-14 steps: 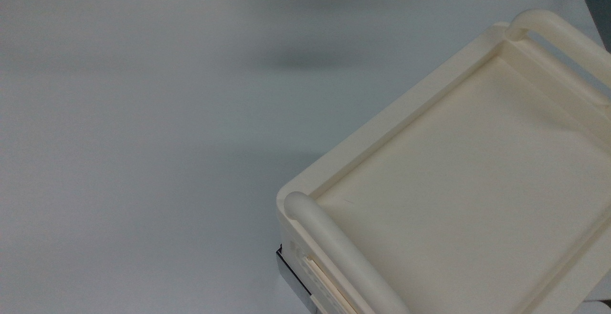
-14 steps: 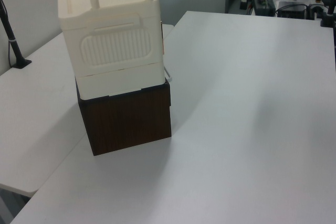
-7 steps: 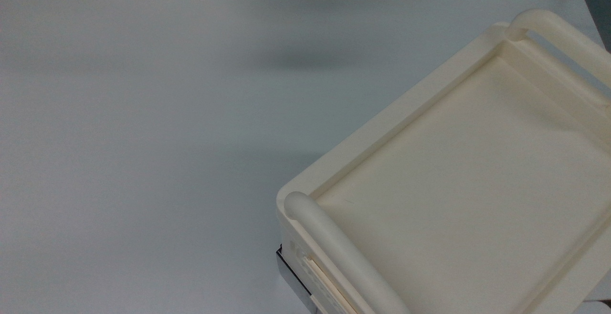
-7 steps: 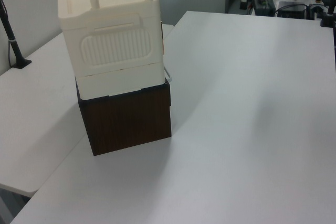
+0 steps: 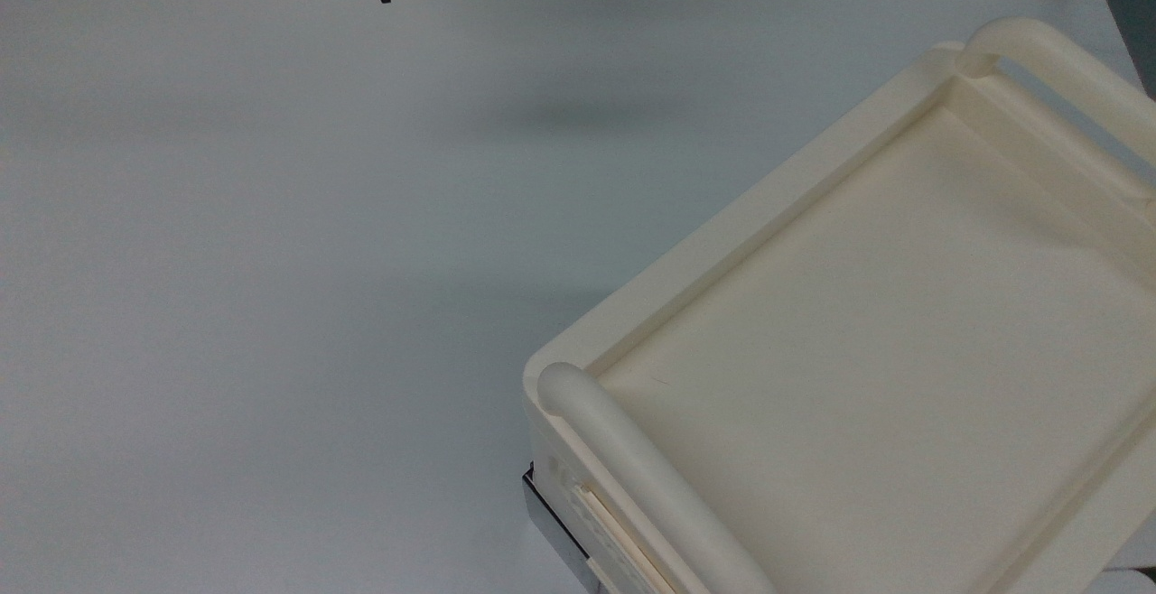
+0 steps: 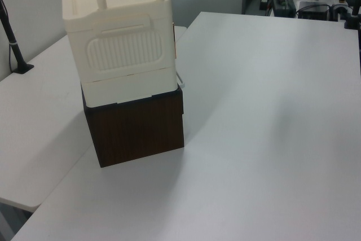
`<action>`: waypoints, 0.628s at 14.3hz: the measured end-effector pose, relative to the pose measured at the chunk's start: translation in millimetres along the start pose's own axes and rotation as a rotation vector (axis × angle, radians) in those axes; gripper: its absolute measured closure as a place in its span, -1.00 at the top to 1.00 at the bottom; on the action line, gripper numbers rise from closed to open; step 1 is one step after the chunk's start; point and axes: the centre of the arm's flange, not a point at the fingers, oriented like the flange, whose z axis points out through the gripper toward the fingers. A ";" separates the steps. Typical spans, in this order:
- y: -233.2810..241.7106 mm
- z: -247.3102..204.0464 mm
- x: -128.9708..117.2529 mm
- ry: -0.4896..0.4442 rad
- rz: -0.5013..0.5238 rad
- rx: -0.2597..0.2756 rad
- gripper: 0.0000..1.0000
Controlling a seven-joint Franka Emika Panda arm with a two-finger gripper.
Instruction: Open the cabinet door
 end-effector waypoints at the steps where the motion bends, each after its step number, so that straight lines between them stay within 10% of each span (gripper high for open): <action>1: -3.0 -1.0 0.4 0.002 -0.024 0.000 1.00; 9: -59.3 -25.0 24.5 0.164 -0.151 -0.021 0.94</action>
